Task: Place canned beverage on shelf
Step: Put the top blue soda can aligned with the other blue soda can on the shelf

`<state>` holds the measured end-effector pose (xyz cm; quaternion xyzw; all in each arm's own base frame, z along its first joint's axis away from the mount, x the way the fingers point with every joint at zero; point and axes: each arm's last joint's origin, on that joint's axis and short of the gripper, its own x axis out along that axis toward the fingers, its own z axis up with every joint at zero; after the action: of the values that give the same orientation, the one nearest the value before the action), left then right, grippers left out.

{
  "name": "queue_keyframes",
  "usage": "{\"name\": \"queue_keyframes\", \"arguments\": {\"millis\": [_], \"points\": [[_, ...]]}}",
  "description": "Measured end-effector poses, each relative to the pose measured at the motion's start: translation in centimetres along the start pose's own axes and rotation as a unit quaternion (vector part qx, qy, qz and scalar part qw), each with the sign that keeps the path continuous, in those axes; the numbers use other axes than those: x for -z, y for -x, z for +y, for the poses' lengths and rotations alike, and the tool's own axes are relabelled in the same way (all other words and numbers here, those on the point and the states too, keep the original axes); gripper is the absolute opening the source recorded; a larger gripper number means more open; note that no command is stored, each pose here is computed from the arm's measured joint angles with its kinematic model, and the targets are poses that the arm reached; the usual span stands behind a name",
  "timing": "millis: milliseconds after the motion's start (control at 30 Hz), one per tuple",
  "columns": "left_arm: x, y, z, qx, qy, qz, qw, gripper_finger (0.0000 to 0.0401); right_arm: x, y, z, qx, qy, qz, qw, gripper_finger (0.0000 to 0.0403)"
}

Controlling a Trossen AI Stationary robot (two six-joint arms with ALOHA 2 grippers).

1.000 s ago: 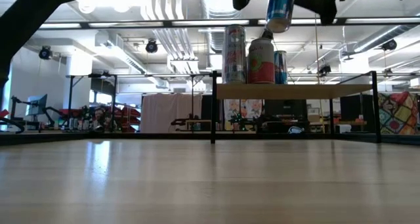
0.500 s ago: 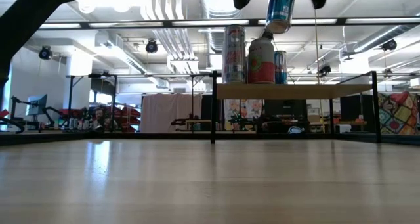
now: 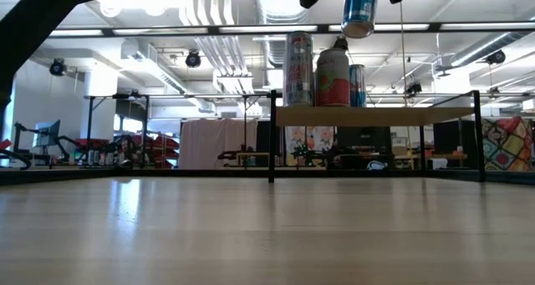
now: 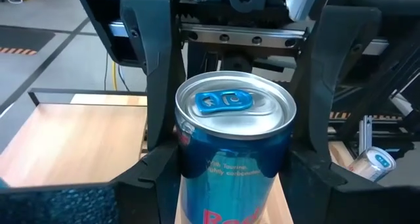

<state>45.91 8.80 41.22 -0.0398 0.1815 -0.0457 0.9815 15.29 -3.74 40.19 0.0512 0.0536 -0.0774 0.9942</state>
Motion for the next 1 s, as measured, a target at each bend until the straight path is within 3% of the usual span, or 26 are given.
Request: {"name": "queue_keyframes", "arguments": {"millis": [233,633,1000], "points": [[0.0,-0.2,0.1,0.0,-0.002,-0.006,1.0,0.0177,-0.4,0.4,0.1,-0.009,-0.006,0.008,1.0,0.0293],[0.0,-0.2,-0.1,0.004,-0.015,-0.004,1.0,0.0178,-0.6,1.4,0.2,-0.033,-0.05,-0.001,0.998,0.0339],[-0.1,-0.2,-0.1,0.003,-0.014,-0.01,1.0,0.0178,-0.2,1.2,-0.2,-0.017,-0.053,0.012,0.998,0.0301]]}}
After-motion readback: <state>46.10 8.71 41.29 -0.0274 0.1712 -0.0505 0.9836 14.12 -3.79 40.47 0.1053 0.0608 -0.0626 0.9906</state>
